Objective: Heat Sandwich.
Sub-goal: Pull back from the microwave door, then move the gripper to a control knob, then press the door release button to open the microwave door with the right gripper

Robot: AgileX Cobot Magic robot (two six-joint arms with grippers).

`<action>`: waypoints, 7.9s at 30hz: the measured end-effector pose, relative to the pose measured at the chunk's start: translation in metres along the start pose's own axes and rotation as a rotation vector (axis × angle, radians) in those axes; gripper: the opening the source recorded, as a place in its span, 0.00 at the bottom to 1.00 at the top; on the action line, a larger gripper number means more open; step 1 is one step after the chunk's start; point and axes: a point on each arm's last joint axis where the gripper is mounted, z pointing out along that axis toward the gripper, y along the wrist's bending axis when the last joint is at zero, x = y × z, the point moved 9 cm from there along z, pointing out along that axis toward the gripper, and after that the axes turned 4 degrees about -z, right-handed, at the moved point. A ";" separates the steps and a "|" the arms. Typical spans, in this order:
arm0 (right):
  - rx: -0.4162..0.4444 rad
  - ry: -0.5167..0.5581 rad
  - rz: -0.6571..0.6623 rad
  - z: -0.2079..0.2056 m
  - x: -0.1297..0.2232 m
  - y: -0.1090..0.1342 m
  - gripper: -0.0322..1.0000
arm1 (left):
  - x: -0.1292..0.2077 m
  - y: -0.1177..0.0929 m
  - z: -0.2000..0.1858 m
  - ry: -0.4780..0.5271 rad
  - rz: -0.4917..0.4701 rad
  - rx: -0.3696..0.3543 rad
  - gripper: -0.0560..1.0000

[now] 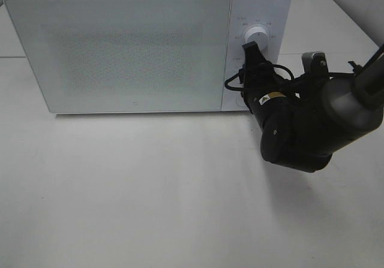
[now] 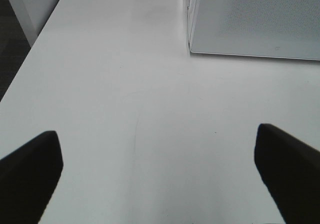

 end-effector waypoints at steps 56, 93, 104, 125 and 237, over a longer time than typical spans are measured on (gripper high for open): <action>-0.023 0.005 0.427 -0.001 0.000 0.004 0.61 | 0.000 0.000 0.000 0.000 0.000 0.000 0.99; -0.013 0.156 0.307 -0.055 -0.006 -0.010 0.69 | 0.000 0.000 0.000 0.000 0.000 0.000 0.99; 0.079 0.311 0.155 -0.087 0.004 -0.021 0.69 | 0.000 0.000 0.000 0.000 0.000 0.000 0.99; 0.218 0.731 -0.688 -0.149 0.022 -0.054 0.69 | 0.000 0.000 0.000 0.000 0.000 0.000 0.99; 0.111 0.146 -1.241 -0.353 -0.190 0.007 0.77 | 0.000 0.000 0.000 0.000 0.000 0.000 0.99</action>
